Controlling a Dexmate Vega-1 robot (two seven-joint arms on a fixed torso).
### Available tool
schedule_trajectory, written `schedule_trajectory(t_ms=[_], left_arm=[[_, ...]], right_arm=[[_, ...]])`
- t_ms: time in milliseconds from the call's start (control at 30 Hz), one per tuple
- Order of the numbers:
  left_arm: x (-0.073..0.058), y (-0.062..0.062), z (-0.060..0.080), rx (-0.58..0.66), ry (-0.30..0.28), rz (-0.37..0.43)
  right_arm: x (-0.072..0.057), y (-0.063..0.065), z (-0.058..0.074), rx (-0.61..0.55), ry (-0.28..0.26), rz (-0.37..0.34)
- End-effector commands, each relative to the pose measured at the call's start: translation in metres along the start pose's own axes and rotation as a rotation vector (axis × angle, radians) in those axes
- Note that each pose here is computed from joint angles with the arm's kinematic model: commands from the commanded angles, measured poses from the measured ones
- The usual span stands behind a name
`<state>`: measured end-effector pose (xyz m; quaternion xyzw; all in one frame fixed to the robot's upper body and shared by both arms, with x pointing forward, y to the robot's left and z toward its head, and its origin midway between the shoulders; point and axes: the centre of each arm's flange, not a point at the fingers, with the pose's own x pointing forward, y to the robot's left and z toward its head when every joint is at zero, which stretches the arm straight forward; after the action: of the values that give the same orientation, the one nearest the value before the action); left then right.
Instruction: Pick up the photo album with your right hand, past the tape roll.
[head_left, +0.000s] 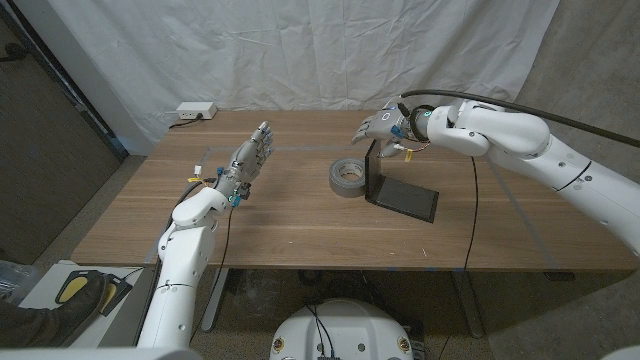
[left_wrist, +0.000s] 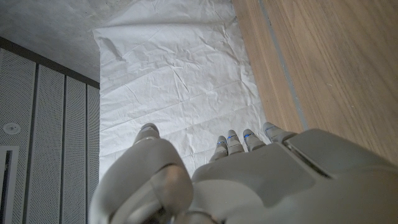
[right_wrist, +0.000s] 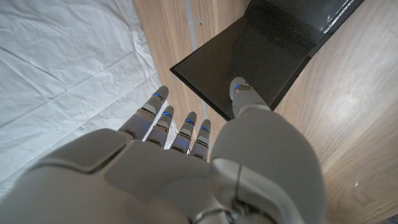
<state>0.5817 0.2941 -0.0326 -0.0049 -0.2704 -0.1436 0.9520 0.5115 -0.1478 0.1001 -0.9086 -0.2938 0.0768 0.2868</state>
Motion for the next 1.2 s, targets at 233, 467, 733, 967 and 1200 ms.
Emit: schedule_trajectory(t_ms=[233,467,733,967,1200], left_arm=[[0.002,0.010,-0.006,-0.008,0.007,0.003],[0.006,0.009,-0.005,-0.004,0.008,-0.002],[0.009,0.006,-0.005,-0.005,0.011,0.001],[0.011,0.004,-0.006,-0.006,0.010,-0.004],[0.011,0.001,-0.007,-0.008,0.009,-0.006]], right_arm=[[0.011,0.006,0.002,0.012,0.001,0.012],[0.010,0.011,-0.002,0.024,0.015,0.023],[0.008,0.019,-0.004,0.034,0.022,0.041],[0.008,0.024,-0.003,0.034,0.016,0.060],[0.005,0.030,-0.003,0.036,0.013,0.066]])
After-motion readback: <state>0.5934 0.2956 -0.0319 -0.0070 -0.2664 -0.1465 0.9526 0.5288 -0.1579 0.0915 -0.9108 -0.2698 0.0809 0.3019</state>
